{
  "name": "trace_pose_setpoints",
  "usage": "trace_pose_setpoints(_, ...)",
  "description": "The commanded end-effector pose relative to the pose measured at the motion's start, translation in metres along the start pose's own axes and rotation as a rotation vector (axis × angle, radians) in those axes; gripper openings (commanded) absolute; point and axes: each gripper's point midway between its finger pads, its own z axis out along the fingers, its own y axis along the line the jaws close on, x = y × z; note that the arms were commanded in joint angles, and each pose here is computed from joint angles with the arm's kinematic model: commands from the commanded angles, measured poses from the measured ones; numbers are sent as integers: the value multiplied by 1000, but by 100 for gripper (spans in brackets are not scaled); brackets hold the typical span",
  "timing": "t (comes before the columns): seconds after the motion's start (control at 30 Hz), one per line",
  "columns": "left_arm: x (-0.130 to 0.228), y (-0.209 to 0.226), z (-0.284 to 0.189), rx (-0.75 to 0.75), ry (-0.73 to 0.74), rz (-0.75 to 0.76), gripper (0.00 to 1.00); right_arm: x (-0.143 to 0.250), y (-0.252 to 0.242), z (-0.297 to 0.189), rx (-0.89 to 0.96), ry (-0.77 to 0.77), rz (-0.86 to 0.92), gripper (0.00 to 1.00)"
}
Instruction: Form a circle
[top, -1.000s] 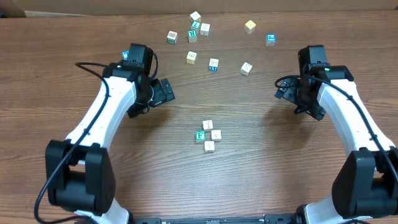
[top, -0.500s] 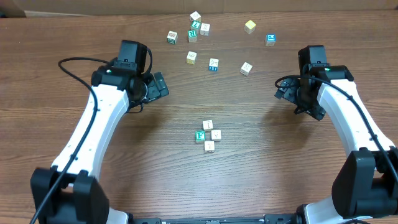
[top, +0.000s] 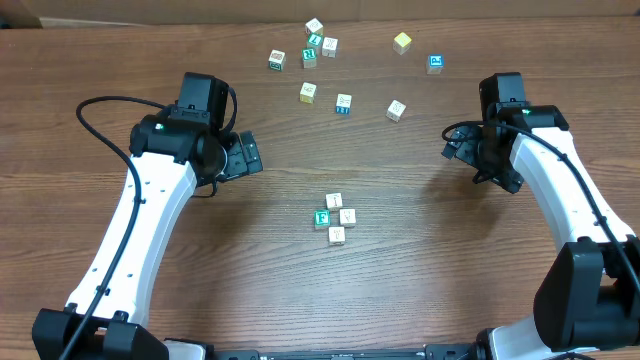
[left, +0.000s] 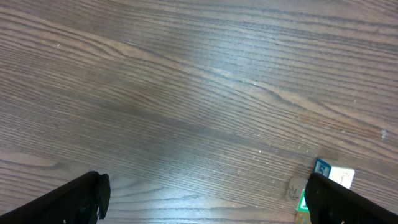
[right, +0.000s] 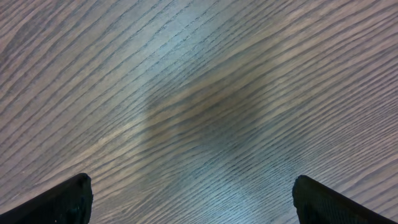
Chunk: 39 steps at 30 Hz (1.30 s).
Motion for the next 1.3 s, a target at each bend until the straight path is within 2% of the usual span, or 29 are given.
trace_pose_setpoints(0.0, -3, 4, 3, -4, -39, 20, 100, -7, 0, -8, -8, -33, 9, 100)
trace_pose_setpoints(0.3, -16, -24, 37, 208, -260, 30, 100, -7, 0, -8, -8, -33, 9, 100)
trace_pose_setpoints(0.63, -7, -44, 39, 468, -538, 89, 100, -7, 0, -8, -8, -33, 9, 100)
trace_pose_setpoints(0.9, 8, -36, 33, 551, -704, 96, 100, -7, 0, -8, -8, -33, 9, 100)
trace_pose_setpoints(1.27, 34, -17, 35, 552, -769, 83, 100, -7, 0, -8, -8, -33, 9, 100)
